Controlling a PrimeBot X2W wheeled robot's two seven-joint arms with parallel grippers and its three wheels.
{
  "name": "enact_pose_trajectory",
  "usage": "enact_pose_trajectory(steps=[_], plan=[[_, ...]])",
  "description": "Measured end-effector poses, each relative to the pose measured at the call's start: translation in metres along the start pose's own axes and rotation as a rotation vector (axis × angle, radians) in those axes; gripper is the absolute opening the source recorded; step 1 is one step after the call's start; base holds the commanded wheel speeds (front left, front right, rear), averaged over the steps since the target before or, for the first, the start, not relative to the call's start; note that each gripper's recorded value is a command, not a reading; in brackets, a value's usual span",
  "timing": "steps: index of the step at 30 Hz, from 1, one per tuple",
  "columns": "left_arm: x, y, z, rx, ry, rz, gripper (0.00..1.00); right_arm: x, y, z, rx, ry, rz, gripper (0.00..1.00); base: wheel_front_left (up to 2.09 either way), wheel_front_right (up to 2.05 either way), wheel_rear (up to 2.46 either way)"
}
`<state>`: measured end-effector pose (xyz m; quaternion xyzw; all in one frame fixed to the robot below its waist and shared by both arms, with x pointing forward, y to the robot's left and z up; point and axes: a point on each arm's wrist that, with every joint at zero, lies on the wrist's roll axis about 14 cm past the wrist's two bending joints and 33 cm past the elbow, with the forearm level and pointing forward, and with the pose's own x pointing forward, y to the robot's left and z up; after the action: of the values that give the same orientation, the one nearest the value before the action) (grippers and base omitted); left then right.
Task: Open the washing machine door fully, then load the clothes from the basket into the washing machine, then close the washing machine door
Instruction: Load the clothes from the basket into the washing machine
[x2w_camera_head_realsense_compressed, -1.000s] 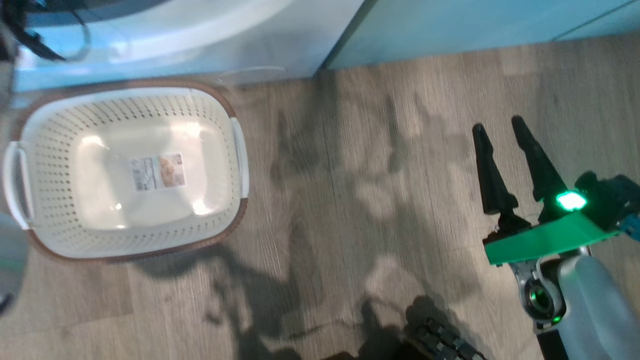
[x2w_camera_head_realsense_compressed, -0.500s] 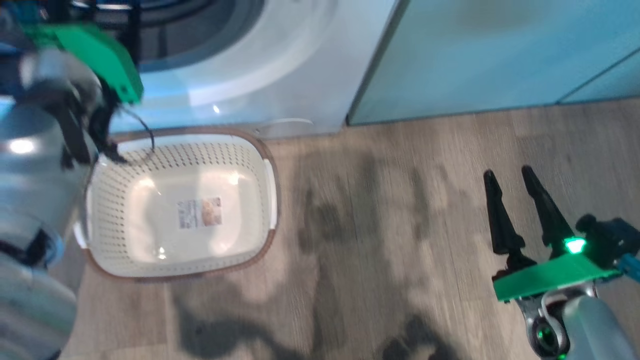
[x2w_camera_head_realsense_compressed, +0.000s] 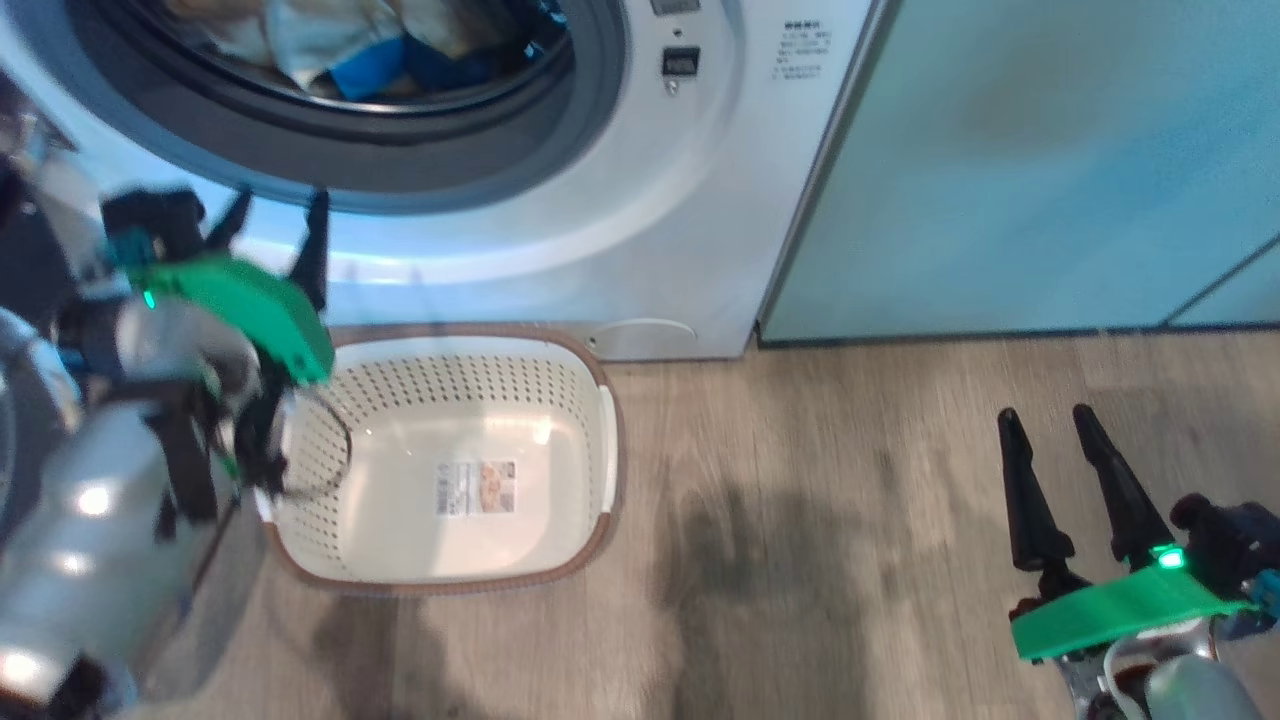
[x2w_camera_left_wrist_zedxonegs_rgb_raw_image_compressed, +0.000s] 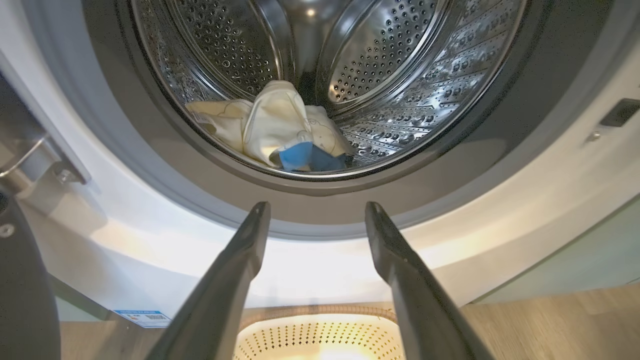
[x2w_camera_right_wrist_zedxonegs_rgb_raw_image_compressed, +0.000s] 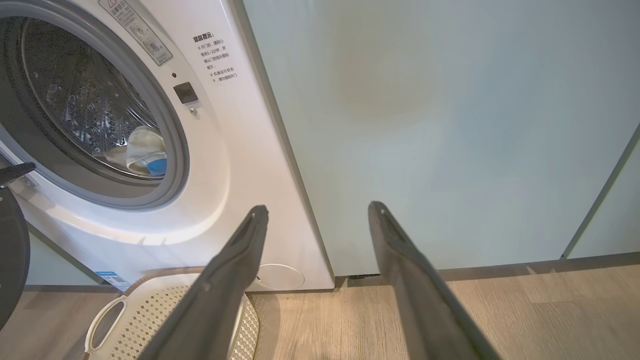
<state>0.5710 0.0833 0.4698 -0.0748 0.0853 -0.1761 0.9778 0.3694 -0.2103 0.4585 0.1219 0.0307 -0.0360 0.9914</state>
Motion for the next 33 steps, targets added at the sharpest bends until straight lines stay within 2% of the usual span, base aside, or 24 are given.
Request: enact_pose_trajectory(steps=[7,19,26,33], plan=[[-0.061,0.008,0.005,0.011,-0.073,0.047,1.0,-0.014,0.007,0.007,0.012,-0.024,0.021,1.0,0.0,0.0,0.0],[-0.138,0.045,0.014,0.032,-0.159,0.19,1.0,-0.034,0.007,0.012,0.021,-0.044,0.026,1.0,0.0,0.0,0.0],[-0.169,0.056,0.009,0.014,-0.17,0.232,1.0,-0.042,0.008,0.013,0.025,-0.053,0.031,1.0,0.0,0.0,0.0],[-0.177,0.059,0.007,0.013,-0.176,0.246,1.0,-0.042,0.01,0.016,0.026,-0.061,0.037,1.0,0.0,0.0,0.0]])
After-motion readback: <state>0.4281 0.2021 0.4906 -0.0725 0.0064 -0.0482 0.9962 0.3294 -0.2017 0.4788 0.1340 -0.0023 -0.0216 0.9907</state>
